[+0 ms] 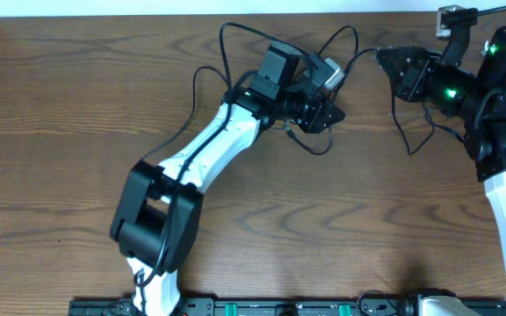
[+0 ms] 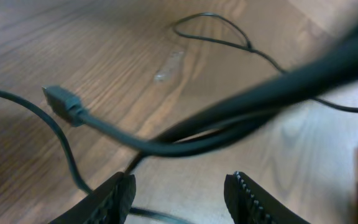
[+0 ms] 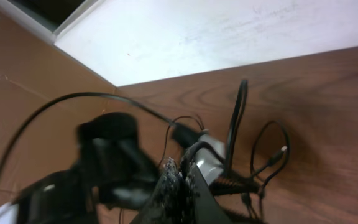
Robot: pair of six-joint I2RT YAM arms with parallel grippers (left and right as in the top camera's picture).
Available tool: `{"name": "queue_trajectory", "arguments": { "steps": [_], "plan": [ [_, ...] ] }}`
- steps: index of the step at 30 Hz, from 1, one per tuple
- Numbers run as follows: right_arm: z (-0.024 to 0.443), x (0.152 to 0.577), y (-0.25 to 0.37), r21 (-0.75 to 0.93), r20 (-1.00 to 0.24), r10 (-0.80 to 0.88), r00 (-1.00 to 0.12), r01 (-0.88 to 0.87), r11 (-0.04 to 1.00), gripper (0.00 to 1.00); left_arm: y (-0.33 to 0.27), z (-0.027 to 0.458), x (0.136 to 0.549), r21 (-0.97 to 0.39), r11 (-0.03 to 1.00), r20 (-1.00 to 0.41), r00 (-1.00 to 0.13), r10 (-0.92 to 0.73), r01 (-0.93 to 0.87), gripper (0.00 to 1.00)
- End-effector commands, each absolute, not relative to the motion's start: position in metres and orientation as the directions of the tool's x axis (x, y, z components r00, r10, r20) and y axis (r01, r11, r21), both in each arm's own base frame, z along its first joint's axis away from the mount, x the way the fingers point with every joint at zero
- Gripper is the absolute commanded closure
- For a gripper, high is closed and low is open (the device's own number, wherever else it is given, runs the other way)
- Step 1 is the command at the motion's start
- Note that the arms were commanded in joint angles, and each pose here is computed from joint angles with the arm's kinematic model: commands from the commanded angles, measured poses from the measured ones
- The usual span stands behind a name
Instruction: Untangle cables
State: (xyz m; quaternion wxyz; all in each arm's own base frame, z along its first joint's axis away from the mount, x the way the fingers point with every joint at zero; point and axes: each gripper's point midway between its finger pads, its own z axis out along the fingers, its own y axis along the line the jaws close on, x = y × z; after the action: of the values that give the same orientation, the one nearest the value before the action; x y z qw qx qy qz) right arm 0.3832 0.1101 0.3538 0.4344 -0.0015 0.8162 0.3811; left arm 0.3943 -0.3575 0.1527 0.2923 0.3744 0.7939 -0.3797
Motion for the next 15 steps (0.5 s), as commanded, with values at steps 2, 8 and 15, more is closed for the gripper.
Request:
{"name": "queue_trajectory", "arguments": {
  "steps": [2, 8, 15],
  "plan": [
    [0.367, 0.379, 0.112, 0.613, -0.728, 0.315, -0.609, -0.373, 0.696, 0.99, -0.358, 0.136, 0.408, -0.398, 0.477, -0.737, -0.583, 0.342, 0.784, 0.48],
    [0.365, 0.378, 0.113, 0.611, -0.728, 0.310, -0.611, -0.373, 0.698, 0.99, -0.358, 0.143, 0.425, -0.375, 0.531, -0.762, -0.579, 0.289, 0.759, 0.49],
    [0.363, 0.381, 0.108, 0.596, -0.736, 0.311, -0.601, -0.357, 0.720, 0.99, -0.347, 0.135, 0.432, -0.359, 0.606, -0.737, -0.614, 0.282, 0.710, 0.93]
  ]
}}
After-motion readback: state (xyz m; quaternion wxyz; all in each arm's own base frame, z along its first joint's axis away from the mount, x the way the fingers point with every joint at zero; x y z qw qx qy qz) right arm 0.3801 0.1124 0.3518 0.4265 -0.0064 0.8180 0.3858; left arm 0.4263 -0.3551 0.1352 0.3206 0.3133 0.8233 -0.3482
